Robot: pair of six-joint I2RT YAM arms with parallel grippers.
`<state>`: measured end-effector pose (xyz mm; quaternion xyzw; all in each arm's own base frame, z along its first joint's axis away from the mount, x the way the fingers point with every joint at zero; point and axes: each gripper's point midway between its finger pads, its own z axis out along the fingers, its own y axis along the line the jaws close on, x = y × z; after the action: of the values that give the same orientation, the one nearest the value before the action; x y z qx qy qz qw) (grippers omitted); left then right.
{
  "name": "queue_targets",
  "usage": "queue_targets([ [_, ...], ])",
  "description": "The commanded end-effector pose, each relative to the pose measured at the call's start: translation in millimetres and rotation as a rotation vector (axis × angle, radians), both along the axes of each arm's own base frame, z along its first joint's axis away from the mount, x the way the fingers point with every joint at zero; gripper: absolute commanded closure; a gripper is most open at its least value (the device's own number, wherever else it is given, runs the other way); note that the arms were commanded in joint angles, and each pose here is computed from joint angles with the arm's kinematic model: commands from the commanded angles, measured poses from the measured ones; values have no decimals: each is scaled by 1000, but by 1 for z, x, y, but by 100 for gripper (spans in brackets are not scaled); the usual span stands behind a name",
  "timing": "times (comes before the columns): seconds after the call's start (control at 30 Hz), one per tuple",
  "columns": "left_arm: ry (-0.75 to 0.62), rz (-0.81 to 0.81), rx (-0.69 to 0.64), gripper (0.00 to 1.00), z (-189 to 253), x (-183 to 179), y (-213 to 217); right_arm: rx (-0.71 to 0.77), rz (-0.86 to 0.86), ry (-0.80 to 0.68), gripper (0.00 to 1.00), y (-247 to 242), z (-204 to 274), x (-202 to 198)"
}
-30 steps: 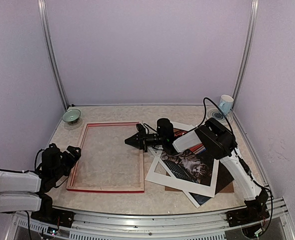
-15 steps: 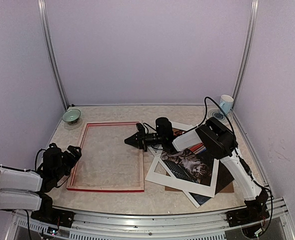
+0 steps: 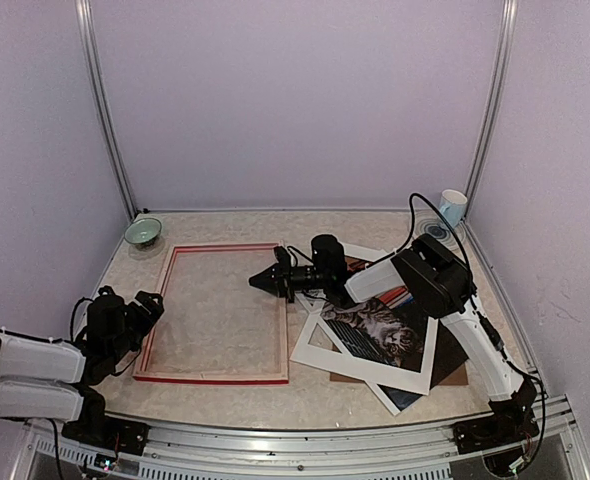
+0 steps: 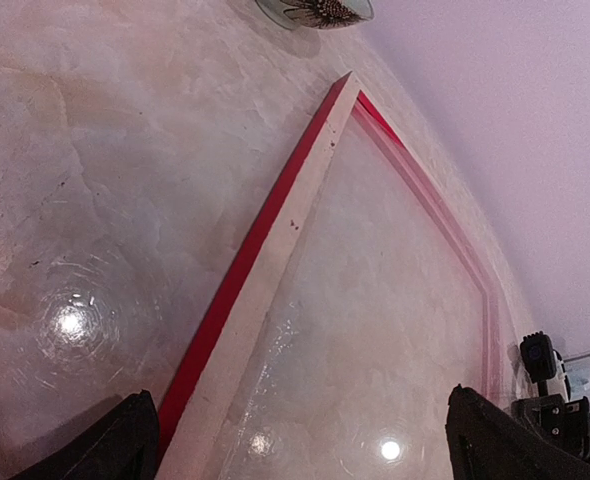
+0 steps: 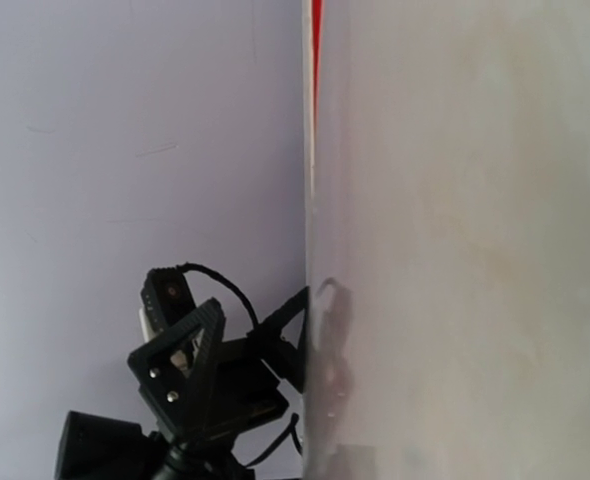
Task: Put the photo into the frame
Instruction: Place the glass panel at the frame body.
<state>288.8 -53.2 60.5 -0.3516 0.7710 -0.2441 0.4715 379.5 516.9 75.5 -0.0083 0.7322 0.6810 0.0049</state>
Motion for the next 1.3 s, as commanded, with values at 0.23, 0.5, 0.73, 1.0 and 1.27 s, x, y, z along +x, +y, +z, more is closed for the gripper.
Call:
queue_targets([
  [0.23, 42, -85, -48, 1, -11, -5, -23, -56, -47, 106, 96, 3, -18, -1],
  [0.5, 52, -92, -46, 1, -15, -6, -25, -32, -57, 146, 96, 3, -19, -2],
  [0.73, -2, -91, -62, 1, -5, -7, -24, 4, -49, 149, 96, 0, -11, -5],
  [1.0, -56, -93, -75, 1, 8, -11, -22, -14, -39, 91, 96, 1, -3, -6],
  [1.27, -82, -87, -91, 1, 8, -21, -18, -4, -30, 38, 96, 3, 12, -5],
])
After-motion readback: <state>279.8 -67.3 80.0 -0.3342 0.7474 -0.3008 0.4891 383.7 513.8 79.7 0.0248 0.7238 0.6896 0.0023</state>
